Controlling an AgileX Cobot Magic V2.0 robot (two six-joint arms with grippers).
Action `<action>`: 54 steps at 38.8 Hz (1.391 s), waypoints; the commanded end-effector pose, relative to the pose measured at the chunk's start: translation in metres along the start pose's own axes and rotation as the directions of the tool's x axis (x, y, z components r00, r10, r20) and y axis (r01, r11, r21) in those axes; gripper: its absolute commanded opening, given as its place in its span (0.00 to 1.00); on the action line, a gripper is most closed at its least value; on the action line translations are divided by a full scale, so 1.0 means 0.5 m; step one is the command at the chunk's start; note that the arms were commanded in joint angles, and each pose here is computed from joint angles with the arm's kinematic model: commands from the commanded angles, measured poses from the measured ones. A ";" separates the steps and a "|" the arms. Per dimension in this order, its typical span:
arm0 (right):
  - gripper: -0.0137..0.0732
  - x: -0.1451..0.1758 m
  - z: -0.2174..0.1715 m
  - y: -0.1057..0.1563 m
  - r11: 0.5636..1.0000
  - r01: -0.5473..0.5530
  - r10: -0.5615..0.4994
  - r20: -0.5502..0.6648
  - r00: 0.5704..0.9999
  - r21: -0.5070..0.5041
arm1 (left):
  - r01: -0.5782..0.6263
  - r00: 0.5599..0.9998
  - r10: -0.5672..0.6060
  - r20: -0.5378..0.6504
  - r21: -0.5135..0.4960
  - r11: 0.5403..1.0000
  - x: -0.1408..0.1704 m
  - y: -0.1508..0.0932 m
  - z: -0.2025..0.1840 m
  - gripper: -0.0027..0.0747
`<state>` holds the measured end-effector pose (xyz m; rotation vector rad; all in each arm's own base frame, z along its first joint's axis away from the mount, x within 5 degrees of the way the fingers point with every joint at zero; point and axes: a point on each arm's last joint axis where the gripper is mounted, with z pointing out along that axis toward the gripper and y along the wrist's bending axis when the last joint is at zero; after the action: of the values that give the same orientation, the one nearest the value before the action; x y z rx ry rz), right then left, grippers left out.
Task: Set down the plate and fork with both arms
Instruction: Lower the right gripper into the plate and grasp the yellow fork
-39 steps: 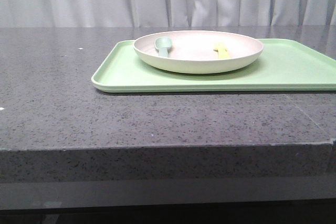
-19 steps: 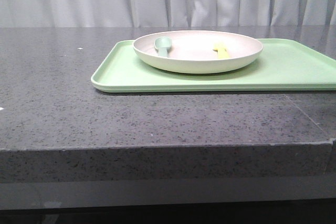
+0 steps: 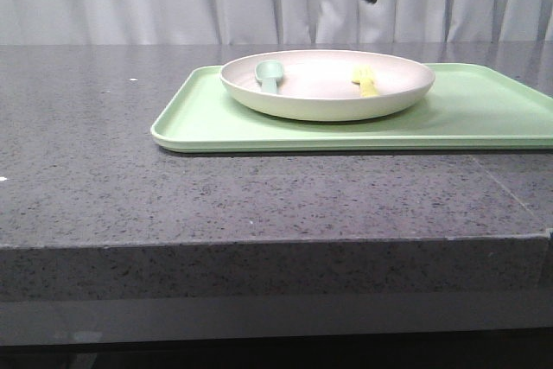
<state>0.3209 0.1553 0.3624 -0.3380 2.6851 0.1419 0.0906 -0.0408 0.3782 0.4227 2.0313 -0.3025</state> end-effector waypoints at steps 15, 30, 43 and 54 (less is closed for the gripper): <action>0.87 -0.109 0.074 -0.047 0.991 -0.128 0.128 -0.002 0.992 0.042 | 0.008 0.996 -0.008 0.093 -0.003 1.000 -0.025 0.000 -0.007 0.11; 0.69 -0.135 0.128 -0.050 0.989 -0.144 0.144 -0.001 0.990 0.043 | 0.008 0.996 -0.008 0.093 -0.003 1.000 -0.025 0.000 -0.007 0.11; 0.51 -0.135 0.157 -0.054 0.976 -0.213 0.214 -0.028 0.976 0.046 | 0.008 0.996 -0.008 0.093 -0.003 1.000 -0.025 0.000 -0.007 0.11; 0.46 -0.135 0.185 -0.053 0.970 -0.239 0.241 -0.051 0.969 0.051 | 0.008 0.996 -0.008 0.093 -0.003 1.000 -0.025 0.000 -0.007 0.11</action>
<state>0.4315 0.1645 0.2727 -0.0274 2.8369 0.1176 0.0906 -0.0408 0.3782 0.4227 2.0313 -0.3025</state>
